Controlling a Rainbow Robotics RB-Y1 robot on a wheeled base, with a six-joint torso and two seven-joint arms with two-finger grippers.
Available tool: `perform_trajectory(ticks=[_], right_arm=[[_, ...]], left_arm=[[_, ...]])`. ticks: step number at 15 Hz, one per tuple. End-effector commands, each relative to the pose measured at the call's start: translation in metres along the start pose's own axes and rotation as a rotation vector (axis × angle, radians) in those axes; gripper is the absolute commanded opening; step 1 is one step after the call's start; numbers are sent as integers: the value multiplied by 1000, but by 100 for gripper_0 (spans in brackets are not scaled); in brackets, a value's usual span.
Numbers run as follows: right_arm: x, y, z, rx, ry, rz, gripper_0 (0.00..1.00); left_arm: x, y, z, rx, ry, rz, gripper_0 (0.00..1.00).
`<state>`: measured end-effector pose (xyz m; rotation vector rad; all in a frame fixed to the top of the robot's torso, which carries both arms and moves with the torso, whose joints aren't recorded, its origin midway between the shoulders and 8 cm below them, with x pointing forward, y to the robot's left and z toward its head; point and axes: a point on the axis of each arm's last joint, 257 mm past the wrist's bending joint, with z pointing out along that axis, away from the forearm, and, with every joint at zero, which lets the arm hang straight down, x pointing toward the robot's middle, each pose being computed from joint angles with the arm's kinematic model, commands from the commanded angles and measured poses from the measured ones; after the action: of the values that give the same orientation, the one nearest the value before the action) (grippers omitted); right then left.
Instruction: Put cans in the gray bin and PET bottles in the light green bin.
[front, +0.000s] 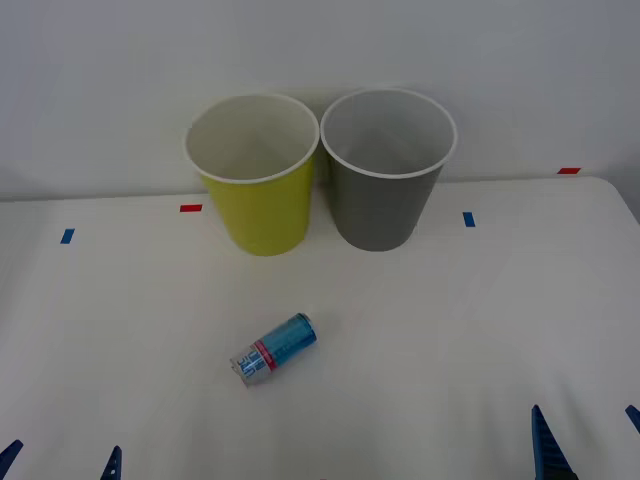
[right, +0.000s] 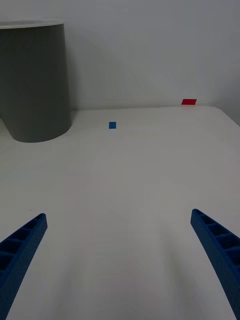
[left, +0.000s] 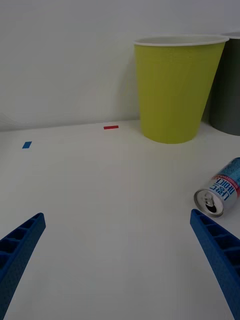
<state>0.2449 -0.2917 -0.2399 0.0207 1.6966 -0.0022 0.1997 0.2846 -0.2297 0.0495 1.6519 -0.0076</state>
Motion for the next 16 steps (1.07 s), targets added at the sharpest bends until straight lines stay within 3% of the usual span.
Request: perform_trajectory(ticks=[1,12,13,15,16], right_arm=[[0,0,0,0,0,0,100],[0,0,0,0,0,0,100],[0,0,0,0,0,0,100],[0,0,0,0,0,0,100],[0,0,0,0,0,0,100]], left_arm=[[0,0,0,0,0,0,100],[0,0,0,0,0,0,100],[18,-3,0,8,37,2,100],[21,-1,-1,29,44,86,100],[18,4,-1,26,38,106,100]])
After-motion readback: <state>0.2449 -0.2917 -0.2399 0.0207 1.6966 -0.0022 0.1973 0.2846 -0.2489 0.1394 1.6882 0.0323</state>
